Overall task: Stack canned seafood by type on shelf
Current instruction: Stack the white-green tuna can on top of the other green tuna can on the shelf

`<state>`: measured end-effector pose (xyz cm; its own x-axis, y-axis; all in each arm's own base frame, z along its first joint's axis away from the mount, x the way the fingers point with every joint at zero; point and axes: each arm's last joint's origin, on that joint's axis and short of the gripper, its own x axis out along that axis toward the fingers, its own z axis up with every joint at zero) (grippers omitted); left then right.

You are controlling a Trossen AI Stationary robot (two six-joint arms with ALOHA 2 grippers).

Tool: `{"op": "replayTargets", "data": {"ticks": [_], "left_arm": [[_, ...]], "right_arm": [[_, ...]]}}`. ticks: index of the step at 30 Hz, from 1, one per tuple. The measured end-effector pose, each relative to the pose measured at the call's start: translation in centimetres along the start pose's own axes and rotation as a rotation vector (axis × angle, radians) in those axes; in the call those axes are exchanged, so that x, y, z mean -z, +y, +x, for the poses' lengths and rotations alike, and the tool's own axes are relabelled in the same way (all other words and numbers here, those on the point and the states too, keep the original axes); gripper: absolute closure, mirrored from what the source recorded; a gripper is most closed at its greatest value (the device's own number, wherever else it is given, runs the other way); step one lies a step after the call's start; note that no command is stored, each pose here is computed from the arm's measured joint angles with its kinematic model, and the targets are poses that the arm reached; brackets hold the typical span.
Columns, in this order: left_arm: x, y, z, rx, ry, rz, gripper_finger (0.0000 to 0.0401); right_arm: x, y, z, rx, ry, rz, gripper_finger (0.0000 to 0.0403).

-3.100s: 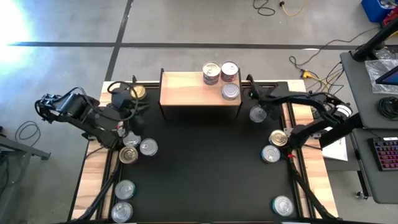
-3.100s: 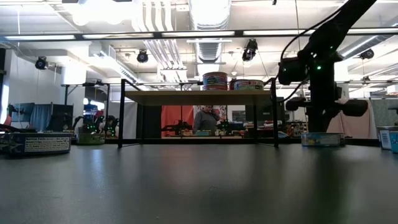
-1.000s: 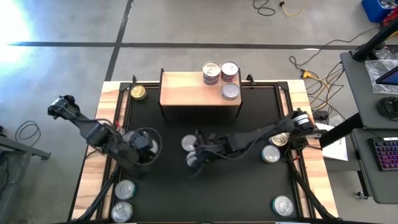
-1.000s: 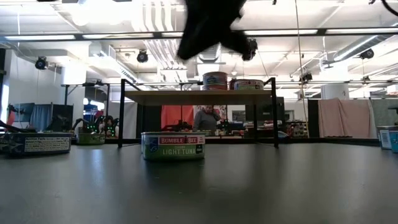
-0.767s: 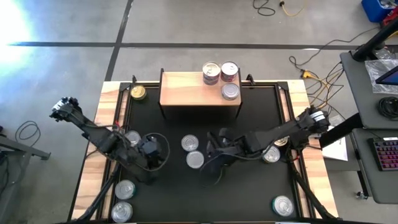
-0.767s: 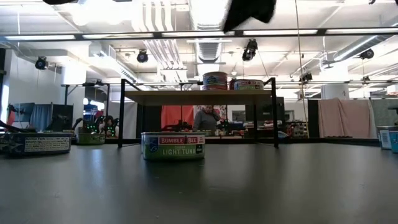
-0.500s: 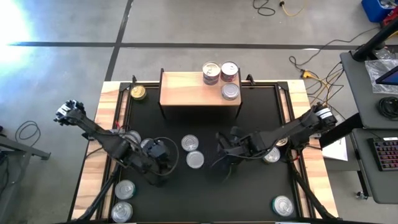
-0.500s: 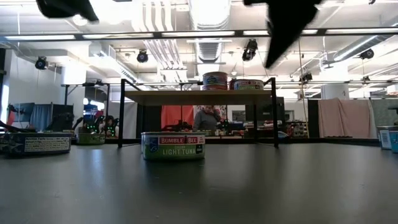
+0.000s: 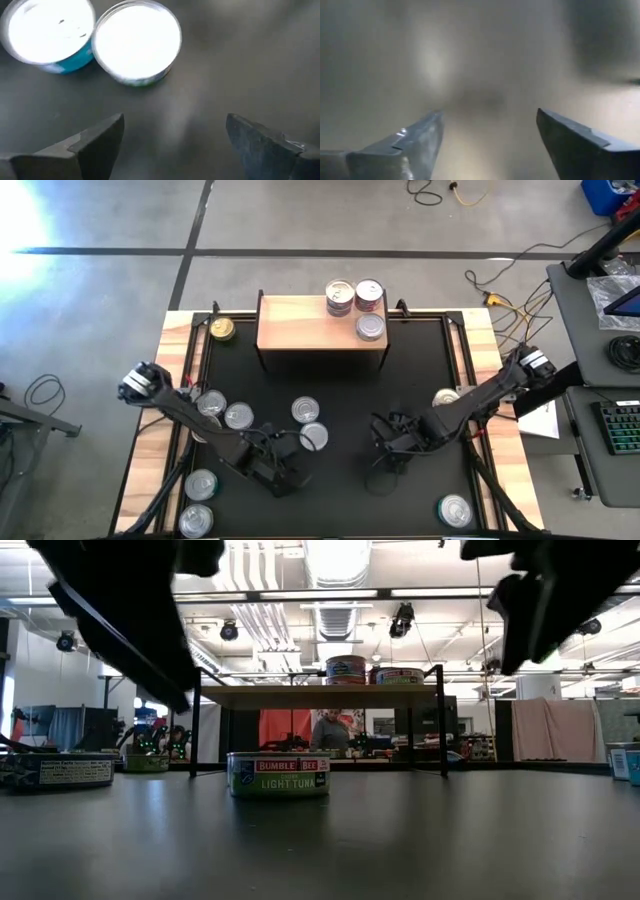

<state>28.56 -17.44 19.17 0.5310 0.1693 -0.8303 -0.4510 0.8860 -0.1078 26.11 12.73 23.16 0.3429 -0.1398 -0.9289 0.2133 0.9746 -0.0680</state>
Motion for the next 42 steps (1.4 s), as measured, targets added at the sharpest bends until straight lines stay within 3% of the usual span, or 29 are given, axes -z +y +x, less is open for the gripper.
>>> {"op": "replayTargets", "data": {"ticks": [6,15,21,26,32,36,42], "left_arm": [[1.1,-0.8,3.2,-0.052,-0.035,0.040,0.0062],[2.9,-0.5,6.8,-0.105,0.037,0.102,0.0038],[3.7,0.4,7.4,-0.083,0.009,0.094,0.0018],[4.5,2.1,7.7,-0.052,-0.096,0.065,0.0017],[5.4,3.8,9.2,-0.078,-0.374,0.007,0.0016],[5.5,4.2,10.3,-0.139,-0.430,0.041,0.0016],[5.5,4.1,12.3,-0.110,-0.492,0.009,0.0016]], "right_arm": [[0.0,1.3,2.2,-0.151,-0.059,-0.080,0.0064],[-2.2,1.3,7.4,-0.158,0.069,-0.156,0.0077],[-4.8,2.4,10.0,-0.151,0.096,-0.185,0.0080],[-6.3,2.6,11.2,-0.144,0.078,-0.226,0.0080],[-7.4,2.2,12.4,-0.141,0.080,-0.276,0.0081],[-7.8,2.0,12.5,-0.152,0.058,-0.333,0.0077],[-9.4,1.2,12.8,-0.160,-0.047,-0.315,0.0074]]}}
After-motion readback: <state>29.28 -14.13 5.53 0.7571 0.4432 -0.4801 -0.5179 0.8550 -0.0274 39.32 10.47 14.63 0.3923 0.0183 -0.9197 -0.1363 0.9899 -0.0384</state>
